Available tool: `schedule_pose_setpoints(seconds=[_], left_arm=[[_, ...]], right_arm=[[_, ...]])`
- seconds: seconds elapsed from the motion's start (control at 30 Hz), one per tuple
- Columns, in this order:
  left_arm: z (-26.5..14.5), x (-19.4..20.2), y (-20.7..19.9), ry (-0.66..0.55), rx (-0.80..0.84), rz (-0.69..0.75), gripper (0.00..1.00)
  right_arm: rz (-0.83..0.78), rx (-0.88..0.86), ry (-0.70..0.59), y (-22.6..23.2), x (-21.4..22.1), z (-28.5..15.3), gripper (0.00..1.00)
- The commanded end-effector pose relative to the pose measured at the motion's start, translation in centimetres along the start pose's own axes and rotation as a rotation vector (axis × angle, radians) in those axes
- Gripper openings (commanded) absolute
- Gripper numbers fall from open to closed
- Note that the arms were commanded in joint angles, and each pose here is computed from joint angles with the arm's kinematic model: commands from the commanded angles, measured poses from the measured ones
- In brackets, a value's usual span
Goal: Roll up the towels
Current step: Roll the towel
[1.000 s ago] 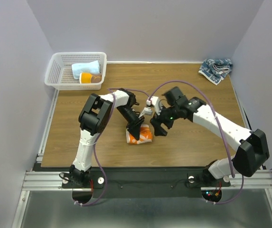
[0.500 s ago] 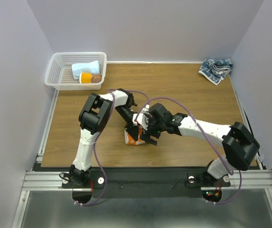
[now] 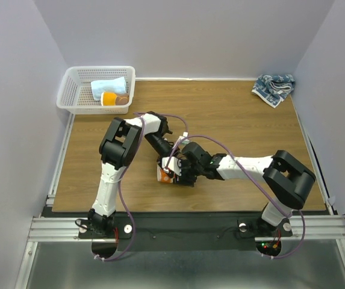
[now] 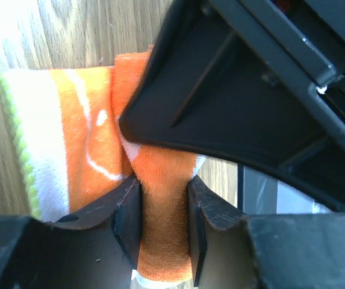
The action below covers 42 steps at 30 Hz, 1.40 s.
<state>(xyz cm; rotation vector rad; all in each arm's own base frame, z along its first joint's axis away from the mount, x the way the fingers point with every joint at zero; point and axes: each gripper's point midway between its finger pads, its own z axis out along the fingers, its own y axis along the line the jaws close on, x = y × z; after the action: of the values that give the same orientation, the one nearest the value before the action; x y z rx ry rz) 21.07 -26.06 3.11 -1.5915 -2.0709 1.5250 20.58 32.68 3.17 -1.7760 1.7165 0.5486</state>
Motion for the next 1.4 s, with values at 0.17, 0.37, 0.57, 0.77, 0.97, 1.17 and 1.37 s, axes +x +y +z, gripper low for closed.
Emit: schedule_pose_setpoints(seconds=[0.17, 0.37, 0.57, 0.77, 0.97, 1.17, 1.37], left_arm=[[-2.5, -0.4, 2.6, 0.002, -0.120, 0.139, 0.64], [-7.0, -2.3, 0.9, -0.079, -0.256, 0.240, 0.90], [-11.6, -3.0, -0.4, -0.147, -0.393, 0.299, 0.93], [-15.0, -1.5, -1.2, -0.159, -0.600, 0.360, 0.94], [-15.0, -0.2, -3.7, -0.125, -0.854, 0.529, 0.94], [-8.5, -1.8, -6.2, -0.050, -0.998, 0.820, 0.94], [-2.6, -3.1, -6.7, 0.004, -0.975, 0.984, 0.94]], right_arm=[[0.023, -0.031, 0.009, 1.8, 1.4, 0.5, 0.01], [0.145, -0.162, 0.063, 4.9, 2.4, -1.8, 0.01], [0.344, -0.290, 0.072, 6.0, 1.9, -3.1, 0.01], [0.561, -0.436, 0.040, 5.3, 1.2, -3.7, 0.01], [0.724, -0.594, 0.026, 5.0, 1.4, -3.0, 0.01], [0.758, -0.613, 0.022, 4.0, 1.7, -2.4, 0.01], [0.814, -0.648, 0.020, 3.4, 1.5, -2.0, 0.01]])
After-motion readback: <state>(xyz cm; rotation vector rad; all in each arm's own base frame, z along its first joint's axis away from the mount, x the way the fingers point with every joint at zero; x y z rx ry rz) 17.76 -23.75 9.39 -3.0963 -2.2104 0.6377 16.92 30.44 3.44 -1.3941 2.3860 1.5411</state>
